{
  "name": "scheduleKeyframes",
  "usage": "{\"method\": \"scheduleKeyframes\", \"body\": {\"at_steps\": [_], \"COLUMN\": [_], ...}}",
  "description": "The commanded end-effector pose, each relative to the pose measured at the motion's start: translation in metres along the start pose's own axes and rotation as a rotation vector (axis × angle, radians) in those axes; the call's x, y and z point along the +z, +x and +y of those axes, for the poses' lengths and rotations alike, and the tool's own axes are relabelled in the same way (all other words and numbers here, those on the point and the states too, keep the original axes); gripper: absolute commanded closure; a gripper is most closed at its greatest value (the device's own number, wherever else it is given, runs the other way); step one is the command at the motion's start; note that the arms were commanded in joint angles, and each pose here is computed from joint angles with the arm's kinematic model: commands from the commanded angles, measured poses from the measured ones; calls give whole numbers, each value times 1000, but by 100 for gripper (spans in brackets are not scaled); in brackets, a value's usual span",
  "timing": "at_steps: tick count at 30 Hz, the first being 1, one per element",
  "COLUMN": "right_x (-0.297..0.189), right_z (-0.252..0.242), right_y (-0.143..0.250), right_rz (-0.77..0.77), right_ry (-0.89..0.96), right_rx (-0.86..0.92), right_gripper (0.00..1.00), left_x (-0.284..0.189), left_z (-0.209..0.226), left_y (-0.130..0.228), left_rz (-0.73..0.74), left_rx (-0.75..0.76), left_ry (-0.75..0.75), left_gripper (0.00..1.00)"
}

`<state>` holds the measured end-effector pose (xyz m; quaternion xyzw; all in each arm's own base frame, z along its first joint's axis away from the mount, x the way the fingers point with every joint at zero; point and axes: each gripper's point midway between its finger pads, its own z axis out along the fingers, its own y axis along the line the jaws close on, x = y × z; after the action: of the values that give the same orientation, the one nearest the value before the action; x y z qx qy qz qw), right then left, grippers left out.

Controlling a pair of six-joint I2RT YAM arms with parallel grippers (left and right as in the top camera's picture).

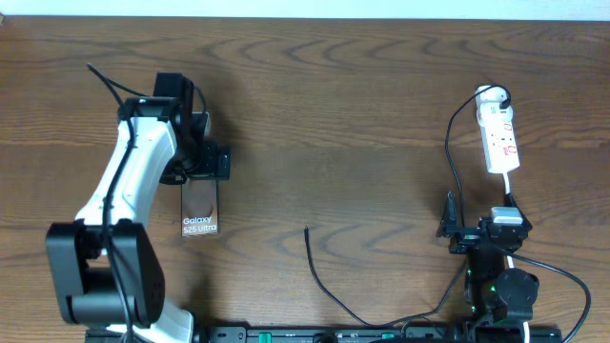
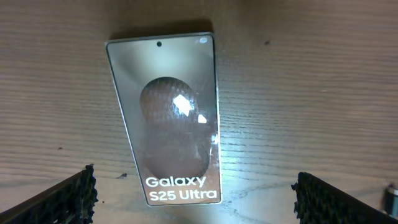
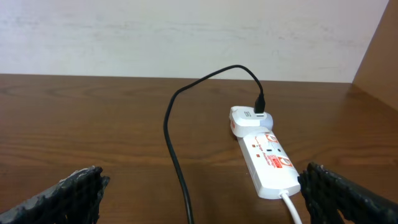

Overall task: Plug charger to phone and switch on socket
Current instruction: 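Move the left gripper over the Galaxy phone and lower toward it, then lower the left gripper onto the phone and align fingers on its sides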

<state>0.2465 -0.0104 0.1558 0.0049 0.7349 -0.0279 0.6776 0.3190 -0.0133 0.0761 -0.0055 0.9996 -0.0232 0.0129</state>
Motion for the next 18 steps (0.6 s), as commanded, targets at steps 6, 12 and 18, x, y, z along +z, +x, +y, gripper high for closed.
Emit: {"method": "scheduleKeyframes", "body": {"at_steps": [6, 12, 18], "right_x": [0, 0, 0], "right_z": [1, 1, 1], "right_y": [0, 0, 0], "right_rz": [-3, -3, -3], "right_ry": [-1, -2, -2], "right_rx": [9, 9, 9], "right_gripper": [1, 1, 1], "left_x": [25, 40, 48], "left_z": [4, 8, 21], "left_y": [13, 22, 23], "left_rz": [57, 69, 59], "left_rx": [-8, -7, -50], "left_ry": [-17, -17, -17], "left_gripper": [2, 2, 2]}}
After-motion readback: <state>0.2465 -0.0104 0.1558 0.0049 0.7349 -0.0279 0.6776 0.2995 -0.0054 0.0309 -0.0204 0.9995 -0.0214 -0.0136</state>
